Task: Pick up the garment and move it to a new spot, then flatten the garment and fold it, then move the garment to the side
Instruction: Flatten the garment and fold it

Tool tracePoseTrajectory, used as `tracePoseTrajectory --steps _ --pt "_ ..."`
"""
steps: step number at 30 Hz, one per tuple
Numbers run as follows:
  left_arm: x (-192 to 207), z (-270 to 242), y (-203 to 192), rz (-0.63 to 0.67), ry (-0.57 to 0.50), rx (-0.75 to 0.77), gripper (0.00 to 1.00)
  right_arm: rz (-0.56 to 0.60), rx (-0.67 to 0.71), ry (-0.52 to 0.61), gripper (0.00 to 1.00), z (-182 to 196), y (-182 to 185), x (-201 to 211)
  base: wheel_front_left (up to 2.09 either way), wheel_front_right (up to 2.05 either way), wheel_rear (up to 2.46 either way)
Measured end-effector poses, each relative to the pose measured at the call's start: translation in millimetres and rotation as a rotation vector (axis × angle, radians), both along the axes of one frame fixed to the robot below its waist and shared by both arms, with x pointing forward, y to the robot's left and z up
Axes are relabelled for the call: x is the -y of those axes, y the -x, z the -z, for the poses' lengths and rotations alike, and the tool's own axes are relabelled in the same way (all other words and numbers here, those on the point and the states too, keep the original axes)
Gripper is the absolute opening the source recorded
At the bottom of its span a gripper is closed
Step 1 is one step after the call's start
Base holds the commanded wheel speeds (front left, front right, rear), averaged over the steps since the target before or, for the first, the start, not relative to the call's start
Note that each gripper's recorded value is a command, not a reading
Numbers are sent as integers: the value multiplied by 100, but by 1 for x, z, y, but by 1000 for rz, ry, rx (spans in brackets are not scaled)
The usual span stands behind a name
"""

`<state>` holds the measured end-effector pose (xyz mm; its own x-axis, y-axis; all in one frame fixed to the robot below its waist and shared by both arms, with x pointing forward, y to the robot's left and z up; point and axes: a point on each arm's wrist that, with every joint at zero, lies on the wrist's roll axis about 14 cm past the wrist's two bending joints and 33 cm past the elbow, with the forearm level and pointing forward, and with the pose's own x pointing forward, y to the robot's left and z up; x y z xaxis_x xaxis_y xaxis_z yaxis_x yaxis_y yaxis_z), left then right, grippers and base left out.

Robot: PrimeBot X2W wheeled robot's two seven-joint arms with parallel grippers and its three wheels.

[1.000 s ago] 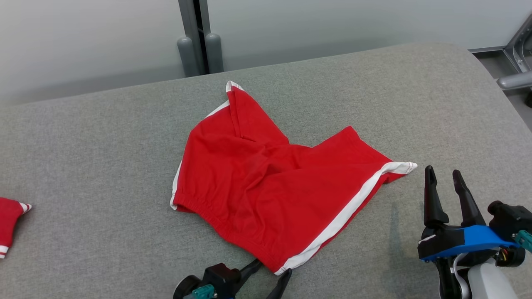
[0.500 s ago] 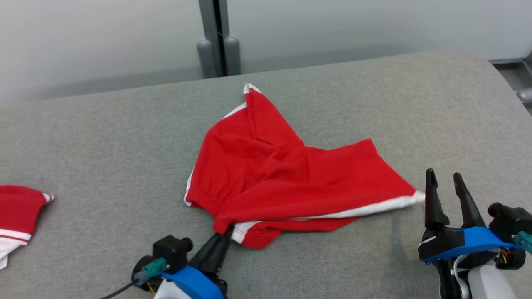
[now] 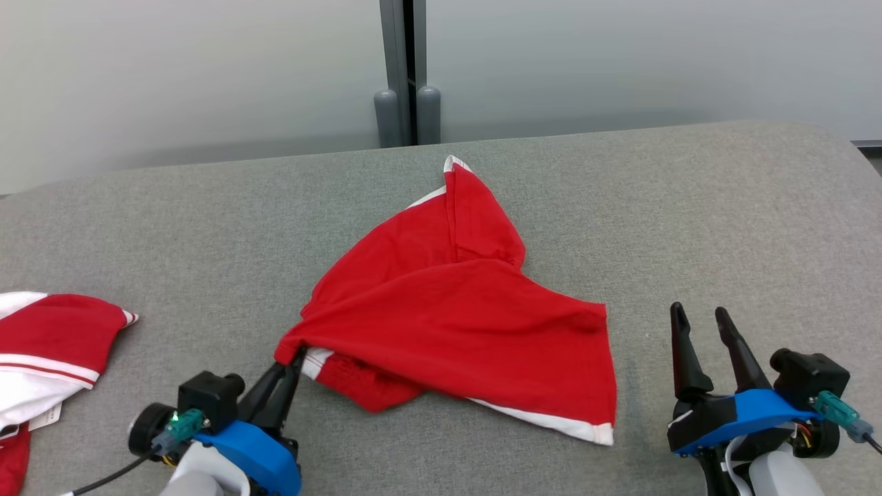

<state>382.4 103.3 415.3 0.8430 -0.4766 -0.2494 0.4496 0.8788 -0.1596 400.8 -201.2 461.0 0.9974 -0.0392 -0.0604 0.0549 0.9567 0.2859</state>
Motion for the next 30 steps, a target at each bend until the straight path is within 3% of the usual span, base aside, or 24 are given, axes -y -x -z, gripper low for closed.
tracePoseTrajectory --steps 3,4,5,6,19,30 --pt "-7 -5 -6 6 -43 30 0 -21 -1 9 100 0 0 -6 0 0 0" --pt "-9 -3 -6 4 -52 28 26 -29 -1 18 100 0 0 -8 0 0 0" --pt "-12 -1 -6 -3 -60 23 85 -39 1 29 100 -1 0 -10 0 0 0" --pt "-14 -1 -8 -15 -63 23 100 -48 2 39 100 -1 1 -12 0 0 0" --pt "-23 12 7 -191 6 -14 100 -157 -22 133 100 8 16 -41 0 0 0" --pt "-28 7 17 -267 -3 19 100 -161 -30 150 100 10 29 -41 0 0 0"
